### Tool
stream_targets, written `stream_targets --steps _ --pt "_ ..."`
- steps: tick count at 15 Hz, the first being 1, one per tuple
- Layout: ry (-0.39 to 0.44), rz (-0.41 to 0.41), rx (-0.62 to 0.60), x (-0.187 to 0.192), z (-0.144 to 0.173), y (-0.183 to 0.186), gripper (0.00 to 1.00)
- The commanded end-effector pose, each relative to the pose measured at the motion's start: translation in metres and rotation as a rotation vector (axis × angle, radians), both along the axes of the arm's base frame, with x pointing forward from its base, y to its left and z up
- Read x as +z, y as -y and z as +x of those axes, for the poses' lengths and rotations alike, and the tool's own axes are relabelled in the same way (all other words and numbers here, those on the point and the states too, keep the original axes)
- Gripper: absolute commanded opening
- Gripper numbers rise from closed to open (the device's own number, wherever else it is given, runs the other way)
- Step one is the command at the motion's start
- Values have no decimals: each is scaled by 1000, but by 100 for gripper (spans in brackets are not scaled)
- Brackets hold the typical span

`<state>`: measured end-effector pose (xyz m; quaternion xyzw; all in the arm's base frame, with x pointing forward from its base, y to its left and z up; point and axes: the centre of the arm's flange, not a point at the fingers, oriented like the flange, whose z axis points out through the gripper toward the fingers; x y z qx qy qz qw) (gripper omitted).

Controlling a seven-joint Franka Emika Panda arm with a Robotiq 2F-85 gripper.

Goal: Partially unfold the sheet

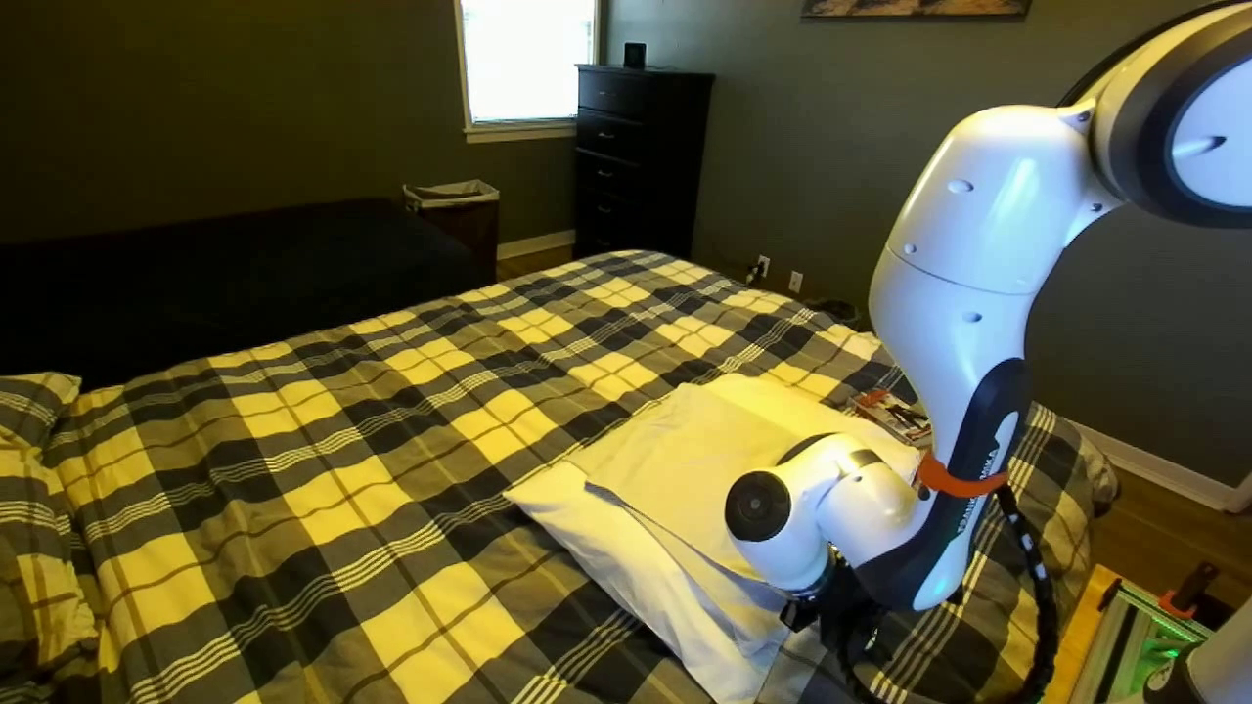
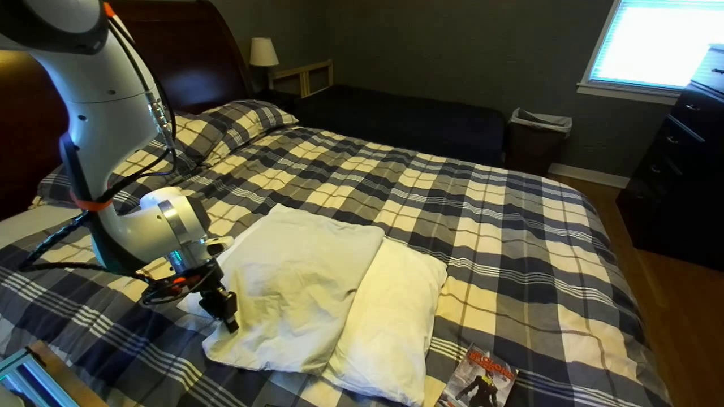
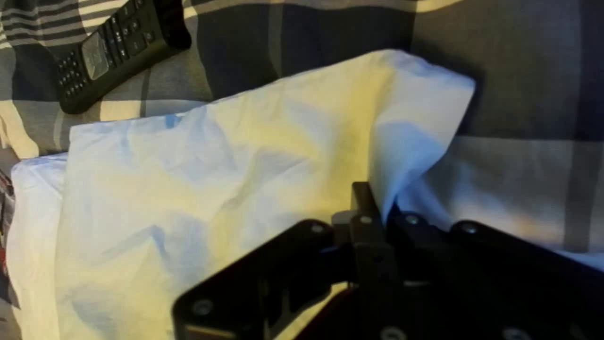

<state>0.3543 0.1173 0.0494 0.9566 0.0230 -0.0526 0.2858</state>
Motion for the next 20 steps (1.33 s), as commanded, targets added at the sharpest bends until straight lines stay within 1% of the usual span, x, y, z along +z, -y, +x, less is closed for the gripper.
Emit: stream_targets --steps 1,7,8,11,14,17,18,20 --pt "3 1 -3 2 1 2 3" --pt "2 5 1 2 1 -1 3" --pt "2 5 1 2 1 -1 1" --pt "46 -2 -93 9 4 36 1" --pt "113 -18 -177 23 0 65 1" --pt "221 -34 -225 43 -3 87 1" --pt "270 -44 -240 48 -3 94 1" --pt "335 -62 -278 59 -3 108 1"
